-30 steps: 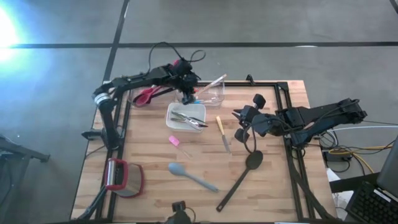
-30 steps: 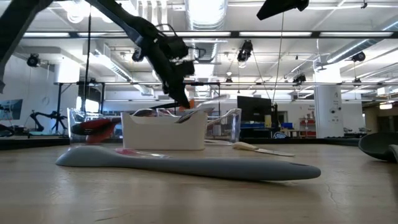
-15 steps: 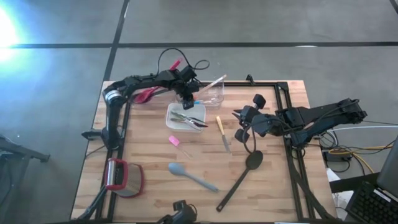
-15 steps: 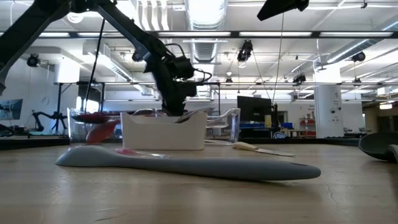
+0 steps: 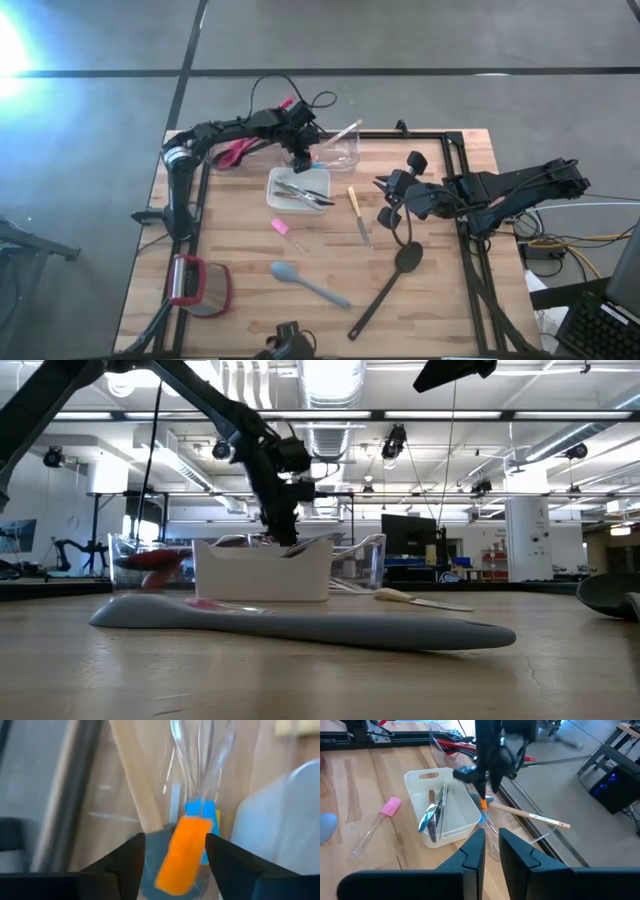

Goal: Pick & Place Kitchen Items
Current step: Put the orange spatula into the right transparent bin, then put the gray serving spoon into the left transparent bin

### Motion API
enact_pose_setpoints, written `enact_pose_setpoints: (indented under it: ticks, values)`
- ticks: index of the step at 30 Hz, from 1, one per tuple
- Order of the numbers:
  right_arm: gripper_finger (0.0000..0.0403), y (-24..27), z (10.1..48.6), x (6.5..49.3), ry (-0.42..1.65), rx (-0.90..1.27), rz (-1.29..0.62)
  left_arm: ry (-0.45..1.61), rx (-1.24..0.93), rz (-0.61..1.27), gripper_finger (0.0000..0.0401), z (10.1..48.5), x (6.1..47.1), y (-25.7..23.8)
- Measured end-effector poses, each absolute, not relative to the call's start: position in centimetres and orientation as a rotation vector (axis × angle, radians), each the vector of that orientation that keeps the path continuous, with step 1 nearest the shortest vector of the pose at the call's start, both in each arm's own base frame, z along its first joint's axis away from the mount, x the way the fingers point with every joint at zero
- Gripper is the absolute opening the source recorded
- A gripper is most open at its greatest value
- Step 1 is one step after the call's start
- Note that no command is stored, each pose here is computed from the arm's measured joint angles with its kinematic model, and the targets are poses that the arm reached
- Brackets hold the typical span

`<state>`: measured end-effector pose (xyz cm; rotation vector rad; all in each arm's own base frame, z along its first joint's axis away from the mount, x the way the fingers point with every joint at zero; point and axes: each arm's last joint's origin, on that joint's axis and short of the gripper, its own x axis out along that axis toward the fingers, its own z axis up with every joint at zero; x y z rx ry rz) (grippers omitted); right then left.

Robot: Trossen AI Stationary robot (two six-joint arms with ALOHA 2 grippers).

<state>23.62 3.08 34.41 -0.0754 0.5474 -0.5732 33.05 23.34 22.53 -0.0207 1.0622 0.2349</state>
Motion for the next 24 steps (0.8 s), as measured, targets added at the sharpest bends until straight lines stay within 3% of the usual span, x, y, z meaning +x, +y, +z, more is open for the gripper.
enact_pose_setpoints:
  ticks: [9,16,24]
  values:
    - [0.0047,3.1,34.4,23.6,0.544,-0.063,-0.576,0.973,-0.024,0.256,0.0228,30.1,31.5,21.7]
    - [0.0047,3.2,34.4,23.6,0.55,-0.058,-0.552,0.83,-0.071,0.111,0.0229,35.3,28.1,17.6]
    - [0.0047,3.6,34.2,23.9,0.58,0.051,-0.414,0.759,-0.086,-0.152,0.0229,34.7,25.1,10.4]
